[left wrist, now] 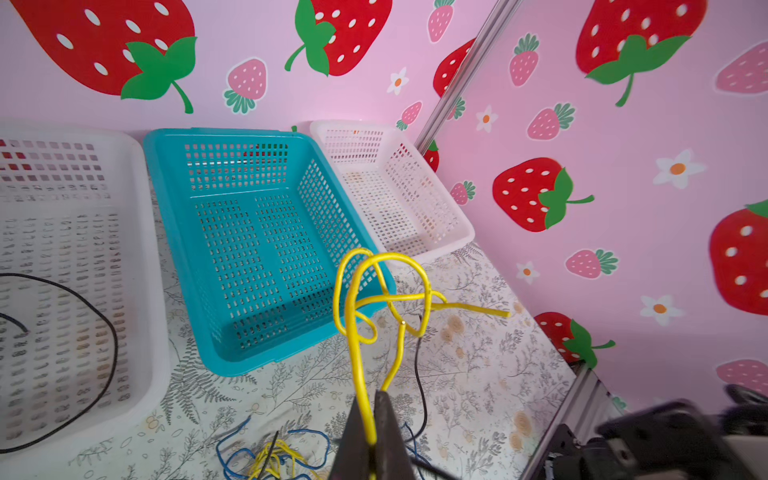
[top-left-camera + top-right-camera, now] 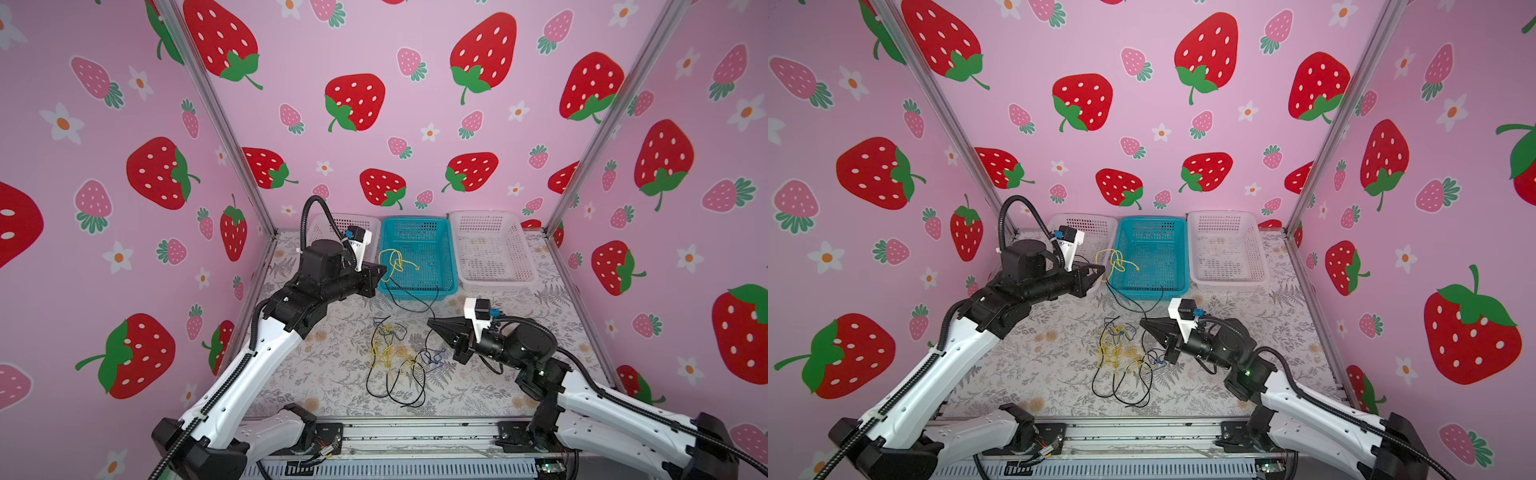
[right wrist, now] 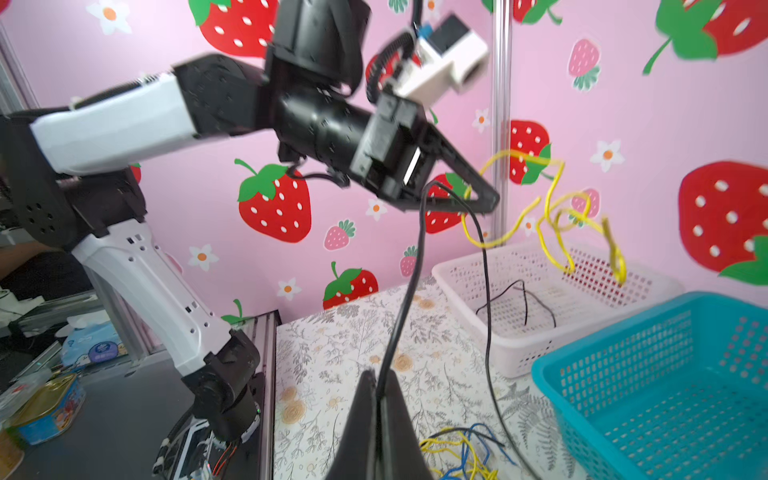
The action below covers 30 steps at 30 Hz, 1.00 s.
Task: Untangle the cables
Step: 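Carry the yellow cable into the teal basket with the left gripper while the right withdraws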
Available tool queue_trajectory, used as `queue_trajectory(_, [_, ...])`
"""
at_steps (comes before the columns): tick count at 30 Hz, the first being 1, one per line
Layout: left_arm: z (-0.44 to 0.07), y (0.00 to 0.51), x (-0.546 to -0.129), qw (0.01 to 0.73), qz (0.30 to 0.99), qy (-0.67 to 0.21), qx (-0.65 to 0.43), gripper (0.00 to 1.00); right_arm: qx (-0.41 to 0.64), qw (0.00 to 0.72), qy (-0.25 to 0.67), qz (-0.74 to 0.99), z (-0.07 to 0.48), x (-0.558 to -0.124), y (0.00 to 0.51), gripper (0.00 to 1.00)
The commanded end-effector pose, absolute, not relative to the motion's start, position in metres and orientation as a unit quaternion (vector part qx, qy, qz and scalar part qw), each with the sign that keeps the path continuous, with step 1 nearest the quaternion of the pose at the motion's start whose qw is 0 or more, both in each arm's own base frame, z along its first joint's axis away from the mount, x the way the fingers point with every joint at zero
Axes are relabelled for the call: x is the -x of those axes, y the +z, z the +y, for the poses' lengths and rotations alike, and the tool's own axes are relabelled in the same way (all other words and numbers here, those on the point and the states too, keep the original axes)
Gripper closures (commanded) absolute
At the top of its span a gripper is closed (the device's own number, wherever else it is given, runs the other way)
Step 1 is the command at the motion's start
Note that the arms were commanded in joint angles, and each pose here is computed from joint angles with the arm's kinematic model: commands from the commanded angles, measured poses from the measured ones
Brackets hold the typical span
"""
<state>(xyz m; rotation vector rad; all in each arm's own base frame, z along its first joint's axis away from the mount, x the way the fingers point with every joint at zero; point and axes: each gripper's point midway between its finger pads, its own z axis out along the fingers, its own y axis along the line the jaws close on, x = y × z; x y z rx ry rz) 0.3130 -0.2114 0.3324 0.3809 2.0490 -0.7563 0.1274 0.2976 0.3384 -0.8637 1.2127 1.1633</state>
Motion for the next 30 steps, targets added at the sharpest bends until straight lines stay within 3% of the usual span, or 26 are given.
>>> queue_trajectory(1, [-0.213,0.333,-0.335,0.460,0.828,-0.274,-0.167,1.00,0.346,0.642,0.464,0.503,0.270,-0.129,0.378,1.00])
queue_trajectory(11, [-0.224,0.294,-0.398,0.429,0.854,-0.256,-0.146,1.00,0.300,0.711,0.454,0.446,0.210,-0.106,0.448,1.00])
queue_trajectory(23, [-0.251,0.228,-0.459,0.339,0.890,-0.266,-0.148,1.00,0.291,0.715,0.457,0.441,0.204,-0.104,0.462,1.00])
queue_trajectory(24, [-0.253,0.225,-0.461,0.332,0.891,-0.269,-0.150,0.96,0.292,0.715,0.457,0.441,0.205,-0.104,0.463,1.00])
queue_trajectory(28, [-0.256,0.223,-0.459,0.322,0.893,-0.276,-0.154,0.47,0.291,0.714,0.454,0.447,0.208,-0.108,0.464,1.00])
queue_trajectory(30, [-0.255,0.231,-0.451,0.329,0.887,-0.284,-0.156,0.34,0.290,0.713,0.451,0.451,0.211,-0.111,0.464,1.00])
